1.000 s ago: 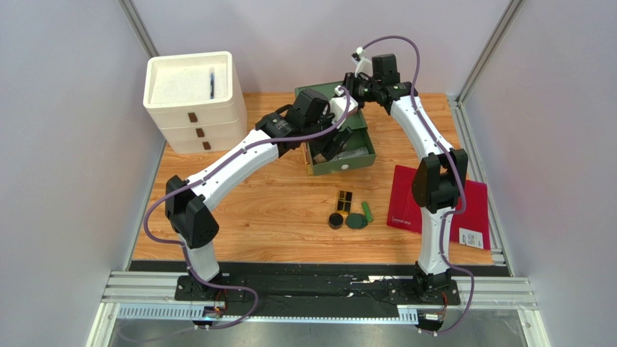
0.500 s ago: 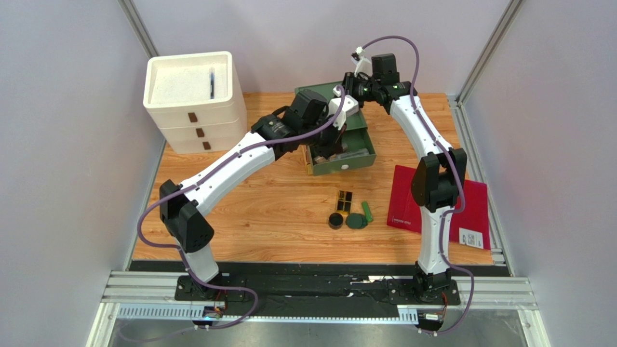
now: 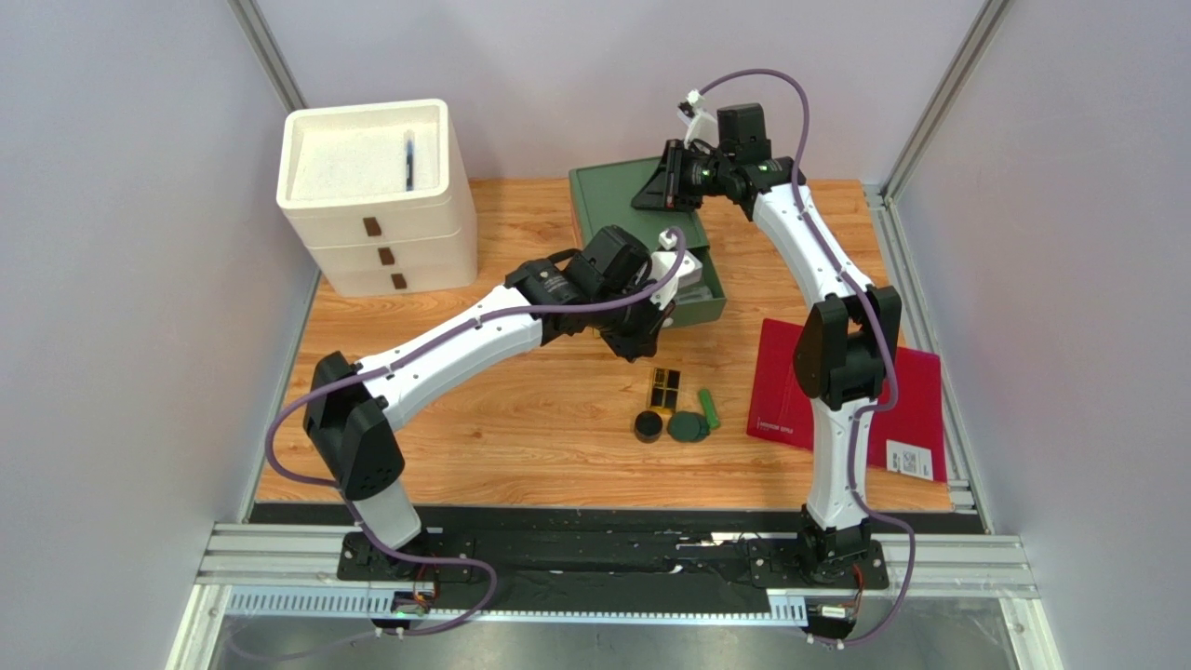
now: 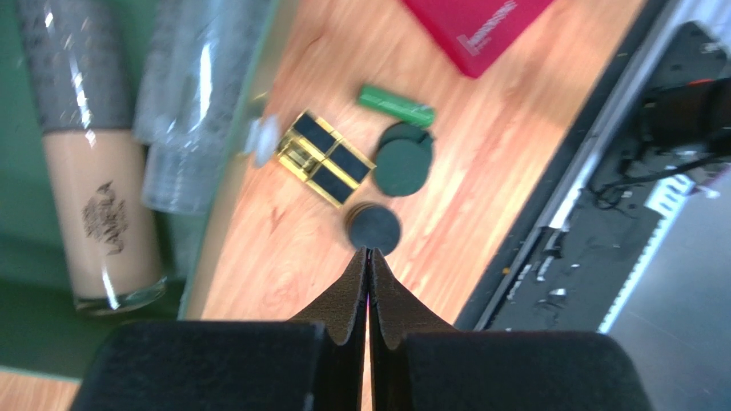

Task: Organize the makeup

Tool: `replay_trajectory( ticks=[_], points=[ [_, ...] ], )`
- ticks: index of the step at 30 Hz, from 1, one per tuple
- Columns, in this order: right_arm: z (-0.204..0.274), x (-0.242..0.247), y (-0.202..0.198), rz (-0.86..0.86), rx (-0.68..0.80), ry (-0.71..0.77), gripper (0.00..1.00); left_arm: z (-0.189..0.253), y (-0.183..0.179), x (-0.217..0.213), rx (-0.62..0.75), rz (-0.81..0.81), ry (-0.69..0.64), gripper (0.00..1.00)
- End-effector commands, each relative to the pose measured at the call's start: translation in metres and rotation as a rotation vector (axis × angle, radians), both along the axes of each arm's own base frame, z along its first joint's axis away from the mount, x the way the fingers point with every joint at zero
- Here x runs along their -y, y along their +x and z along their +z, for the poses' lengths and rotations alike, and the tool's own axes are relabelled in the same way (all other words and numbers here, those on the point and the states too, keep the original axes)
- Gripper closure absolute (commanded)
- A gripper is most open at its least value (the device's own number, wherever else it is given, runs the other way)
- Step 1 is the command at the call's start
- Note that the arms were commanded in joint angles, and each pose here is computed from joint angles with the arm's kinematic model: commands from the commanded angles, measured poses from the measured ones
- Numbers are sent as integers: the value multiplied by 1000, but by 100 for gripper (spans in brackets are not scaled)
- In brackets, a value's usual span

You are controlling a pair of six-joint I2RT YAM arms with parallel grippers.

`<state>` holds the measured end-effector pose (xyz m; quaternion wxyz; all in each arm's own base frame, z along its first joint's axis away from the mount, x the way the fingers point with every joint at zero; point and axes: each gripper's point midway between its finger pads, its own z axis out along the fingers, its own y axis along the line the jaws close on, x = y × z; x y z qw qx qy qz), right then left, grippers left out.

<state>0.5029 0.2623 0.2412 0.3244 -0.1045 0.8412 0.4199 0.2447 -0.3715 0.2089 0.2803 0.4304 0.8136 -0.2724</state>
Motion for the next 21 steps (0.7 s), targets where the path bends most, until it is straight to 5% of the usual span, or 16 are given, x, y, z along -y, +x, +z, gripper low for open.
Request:
replay_trajectory(
  ticks=[1, 21],
  points=[
    [-81, 11, -10, -35, -203, -120, 85, 1, 30, -7, 118, 100, 28, 100],
    [-80, 11, -12, -34, -208, -118, 85, 20, 160, -50, 398, 553, 151, 100]
  ],
)
